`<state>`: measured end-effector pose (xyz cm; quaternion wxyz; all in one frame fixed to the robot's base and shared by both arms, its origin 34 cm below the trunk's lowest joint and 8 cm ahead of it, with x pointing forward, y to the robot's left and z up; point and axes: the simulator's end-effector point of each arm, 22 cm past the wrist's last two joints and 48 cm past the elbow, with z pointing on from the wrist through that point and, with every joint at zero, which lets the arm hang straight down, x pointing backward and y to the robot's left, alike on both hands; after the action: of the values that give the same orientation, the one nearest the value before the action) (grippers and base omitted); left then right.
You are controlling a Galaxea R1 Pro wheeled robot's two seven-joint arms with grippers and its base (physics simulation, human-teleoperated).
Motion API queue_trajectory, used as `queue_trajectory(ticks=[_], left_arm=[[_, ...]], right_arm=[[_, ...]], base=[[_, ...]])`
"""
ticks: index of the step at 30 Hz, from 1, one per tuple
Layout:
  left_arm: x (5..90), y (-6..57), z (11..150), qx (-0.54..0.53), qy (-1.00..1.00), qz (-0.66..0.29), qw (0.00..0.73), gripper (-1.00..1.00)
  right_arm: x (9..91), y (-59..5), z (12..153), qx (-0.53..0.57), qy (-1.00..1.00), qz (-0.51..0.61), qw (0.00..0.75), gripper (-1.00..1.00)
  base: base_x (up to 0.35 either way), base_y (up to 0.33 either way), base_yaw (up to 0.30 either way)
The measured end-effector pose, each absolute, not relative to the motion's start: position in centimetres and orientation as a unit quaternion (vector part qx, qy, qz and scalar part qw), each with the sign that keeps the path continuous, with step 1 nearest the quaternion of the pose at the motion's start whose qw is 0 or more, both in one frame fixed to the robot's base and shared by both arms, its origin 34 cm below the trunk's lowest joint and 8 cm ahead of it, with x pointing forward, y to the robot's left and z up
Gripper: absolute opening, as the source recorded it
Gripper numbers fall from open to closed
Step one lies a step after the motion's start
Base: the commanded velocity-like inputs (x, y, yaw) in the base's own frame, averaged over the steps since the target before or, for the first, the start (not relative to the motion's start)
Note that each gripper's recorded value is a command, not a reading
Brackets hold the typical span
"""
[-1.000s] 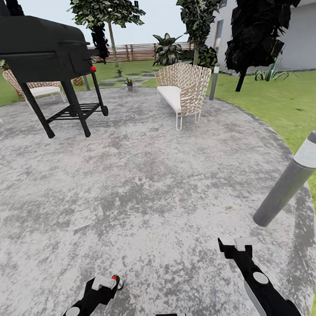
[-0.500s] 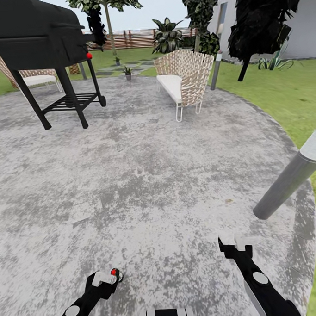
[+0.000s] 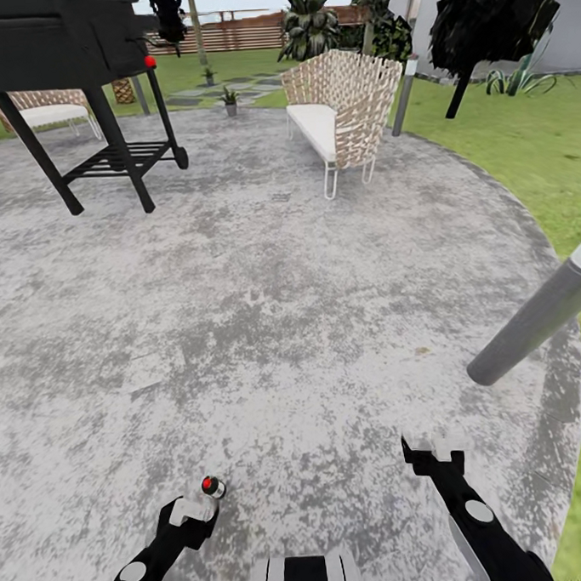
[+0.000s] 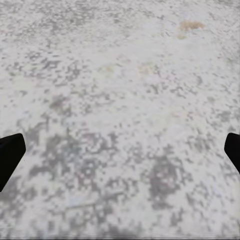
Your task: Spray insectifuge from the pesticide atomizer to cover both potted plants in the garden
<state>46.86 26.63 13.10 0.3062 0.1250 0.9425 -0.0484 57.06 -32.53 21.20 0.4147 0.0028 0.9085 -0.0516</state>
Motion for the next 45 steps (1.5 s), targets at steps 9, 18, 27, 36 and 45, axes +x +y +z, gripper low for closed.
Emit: queue_trajectory(ticks=[9,18,27,36,45], left_arm=[[46.33,26.59,12.55,0.125,0.944,-0.05,0.3,1.0],[46.37,26.62,12.58,0.125,0.944,-0.049,0.301,1.0],[46.35,26.63,12.56,0.125,0.944,-0.049,0.3,1.0],[46.34,26.5,12.57,0.129,0.944,-0.05,0.3,1.0],[46.17,26.45,12.4,0.13,0.944,-0.051,0.298,1.0]], right_arm=[[56.52,-32.53,20.39,0.002,0.912,-0.052,0.407,1.0],[56.51,-32.53,20.39,0.001,0.912,-0.052,0.407,1.0],[56.56,-32.52,20.43,0.001,0.912,-0.052,0.407,1.0],[56.55,-32.52,20.42,0.001,0.912,-0.052,0.407,1.0],[56.56,-32.52,20.32,0.002,0.912,-0.052,0.407,1.0]], base=[[0.0,0.0,0.0],[0.102,0.0,0.0],[0.028,0.0,0.0],[0.058,0.0,-0.068],[0.0,0.0,-0.008]])
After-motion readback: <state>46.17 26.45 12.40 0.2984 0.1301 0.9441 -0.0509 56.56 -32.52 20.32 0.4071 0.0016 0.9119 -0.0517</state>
